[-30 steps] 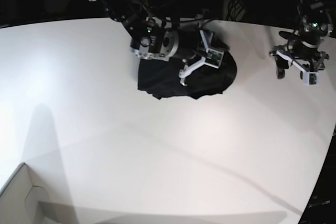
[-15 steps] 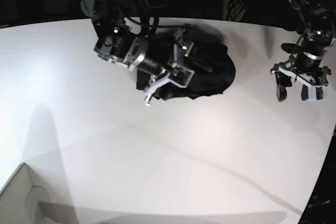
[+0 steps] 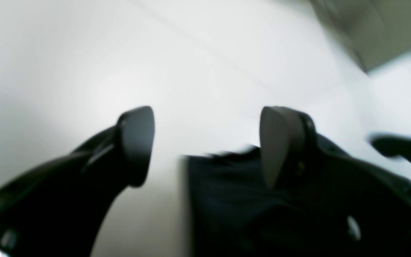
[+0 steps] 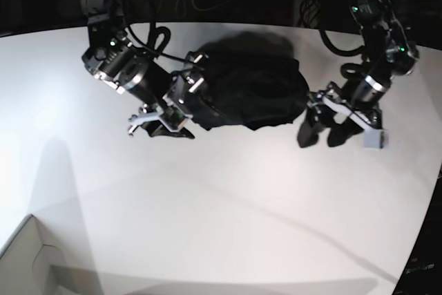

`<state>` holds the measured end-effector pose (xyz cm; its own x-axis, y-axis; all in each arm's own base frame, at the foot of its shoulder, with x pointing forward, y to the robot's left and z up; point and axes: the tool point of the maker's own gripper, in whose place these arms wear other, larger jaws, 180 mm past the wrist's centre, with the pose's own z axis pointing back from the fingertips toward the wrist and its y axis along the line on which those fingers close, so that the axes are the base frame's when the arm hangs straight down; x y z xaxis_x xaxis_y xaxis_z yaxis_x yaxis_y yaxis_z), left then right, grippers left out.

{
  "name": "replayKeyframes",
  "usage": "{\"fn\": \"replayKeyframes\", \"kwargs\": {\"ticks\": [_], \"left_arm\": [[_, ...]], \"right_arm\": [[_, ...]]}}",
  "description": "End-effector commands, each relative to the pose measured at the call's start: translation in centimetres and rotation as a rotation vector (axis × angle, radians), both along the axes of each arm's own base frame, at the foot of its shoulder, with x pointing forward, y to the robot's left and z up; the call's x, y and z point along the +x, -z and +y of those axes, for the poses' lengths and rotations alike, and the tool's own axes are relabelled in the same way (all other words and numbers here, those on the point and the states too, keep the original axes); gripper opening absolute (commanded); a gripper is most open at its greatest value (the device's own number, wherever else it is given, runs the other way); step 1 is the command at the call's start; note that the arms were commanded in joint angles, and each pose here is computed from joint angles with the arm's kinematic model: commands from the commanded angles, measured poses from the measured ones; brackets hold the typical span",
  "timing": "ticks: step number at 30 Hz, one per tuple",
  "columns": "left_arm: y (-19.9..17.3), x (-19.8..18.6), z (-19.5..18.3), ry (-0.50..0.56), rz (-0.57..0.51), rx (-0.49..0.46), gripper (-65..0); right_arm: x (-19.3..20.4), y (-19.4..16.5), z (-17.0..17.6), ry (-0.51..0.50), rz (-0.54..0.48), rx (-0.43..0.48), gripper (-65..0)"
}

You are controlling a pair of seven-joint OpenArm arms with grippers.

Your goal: Layout the t-shirt on the table in an organized manner, then fold the t-shirt properly

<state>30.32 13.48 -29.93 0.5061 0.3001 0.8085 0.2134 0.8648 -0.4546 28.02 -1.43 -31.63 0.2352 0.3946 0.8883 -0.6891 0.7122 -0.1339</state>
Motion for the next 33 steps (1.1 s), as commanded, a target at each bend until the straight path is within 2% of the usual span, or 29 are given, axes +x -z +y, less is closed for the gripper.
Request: {"fn": "replayKeyframes", "kwargs": {"ticks": [1, 4, 6, 11, 14, 22, 30, 33], "left_arm": [[-0.6, 0.3, -0.8, 0.021, -0.025, -0.005, -20.1], [2.1, -0.2, -3.2, 0.087, 0.048, 0.019, -20.1], [4.3, -0.6, -3.4, 0.106, 0.108, 0.056, -20.1], [9.1, -1.8, 0.3, 0.031, 0.252, 0.138, -20.1], [11.1, -2.4, 2.6, 0.001, 0.315, 0.155, -20.1], [10.6, -1.0, 5.4, -0.052, 0.257, 0.183, -20.2], [8.4, -0.7, 4.5, -0.037, 0.191, 0.195, -20.2], [6.9, -0.2, 3.5, -0.040, 0.145, 0.154, -20.2]], "right_arm": [[0.3, -1.2, 0.2, 0.001, -0.037, 0.036, -26.4], [0.4, -1.0, -0.7, 0.023, -0.032, 0.029, -26.4], [0.5, -1.0, -1.2, 0.037, -0.031, 0.023, -26.4], [0.3, -0.7, -1.7, 0.053, -0.023, 0.020, -26.4], [0.2, -0.7, -1.7, 0.054, -0.021, 0.019, -26.4], [0.2, -0.6, -1.6, 0.051, -0.017, 0.018, -26.5], [0.3, -0.8, -1.6, 0.051, -0.024, 0.018, -26.5], [0.3, -0.8, -1.6, 0.051, -0.024, 0.018, -26.5]]}}
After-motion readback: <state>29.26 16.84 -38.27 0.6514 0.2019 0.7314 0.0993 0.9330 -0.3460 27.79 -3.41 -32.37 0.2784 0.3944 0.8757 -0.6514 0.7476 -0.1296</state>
